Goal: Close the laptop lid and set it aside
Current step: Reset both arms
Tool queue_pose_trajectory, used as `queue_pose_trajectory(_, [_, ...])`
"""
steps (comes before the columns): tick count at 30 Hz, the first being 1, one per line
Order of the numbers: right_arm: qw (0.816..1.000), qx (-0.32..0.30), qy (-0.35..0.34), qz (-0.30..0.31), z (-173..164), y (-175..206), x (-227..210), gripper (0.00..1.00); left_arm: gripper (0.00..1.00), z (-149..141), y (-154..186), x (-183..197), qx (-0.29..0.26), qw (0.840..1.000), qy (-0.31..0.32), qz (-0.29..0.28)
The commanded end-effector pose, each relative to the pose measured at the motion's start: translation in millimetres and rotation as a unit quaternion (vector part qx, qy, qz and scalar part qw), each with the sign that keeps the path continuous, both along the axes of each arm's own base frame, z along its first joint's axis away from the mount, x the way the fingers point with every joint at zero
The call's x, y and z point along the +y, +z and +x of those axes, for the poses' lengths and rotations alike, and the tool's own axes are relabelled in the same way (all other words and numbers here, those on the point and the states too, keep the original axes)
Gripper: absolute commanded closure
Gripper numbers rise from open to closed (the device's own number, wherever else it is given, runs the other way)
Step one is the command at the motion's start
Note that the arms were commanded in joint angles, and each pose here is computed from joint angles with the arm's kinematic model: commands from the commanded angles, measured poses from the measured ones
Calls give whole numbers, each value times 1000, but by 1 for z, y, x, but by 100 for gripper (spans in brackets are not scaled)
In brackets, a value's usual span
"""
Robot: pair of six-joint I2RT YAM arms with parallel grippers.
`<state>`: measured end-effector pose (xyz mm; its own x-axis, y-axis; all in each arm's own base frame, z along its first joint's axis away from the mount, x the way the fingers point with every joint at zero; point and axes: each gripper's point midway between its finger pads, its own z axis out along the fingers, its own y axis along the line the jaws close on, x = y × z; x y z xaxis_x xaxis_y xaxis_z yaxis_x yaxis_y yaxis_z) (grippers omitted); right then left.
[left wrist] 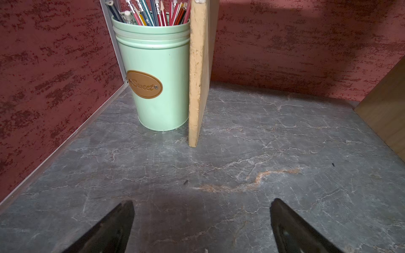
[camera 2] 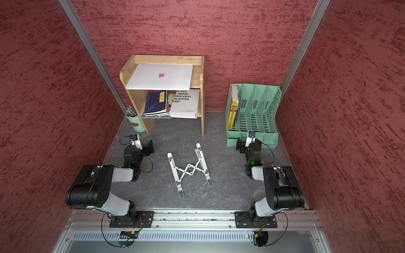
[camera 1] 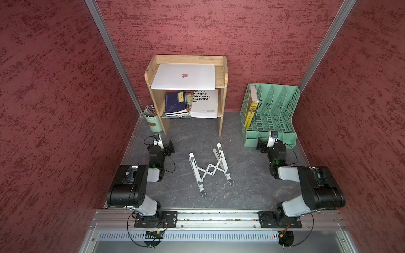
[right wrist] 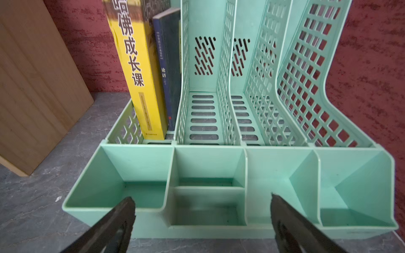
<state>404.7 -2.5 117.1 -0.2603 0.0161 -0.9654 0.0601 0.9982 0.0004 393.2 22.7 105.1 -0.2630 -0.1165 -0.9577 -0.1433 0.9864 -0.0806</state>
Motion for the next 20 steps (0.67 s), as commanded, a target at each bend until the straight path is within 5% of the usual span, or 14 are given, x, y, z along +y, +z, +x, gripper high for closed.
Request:
queue_pose_trajectory(1, [1000,-6,13,12,0,0,4,2,0,4,11,1,-19,1000,-4,1])
queue_pose_trajectory(20, [1000,-7,13,12,-1,0,4,2,0,5,10,0,-17,1000,-5,2])
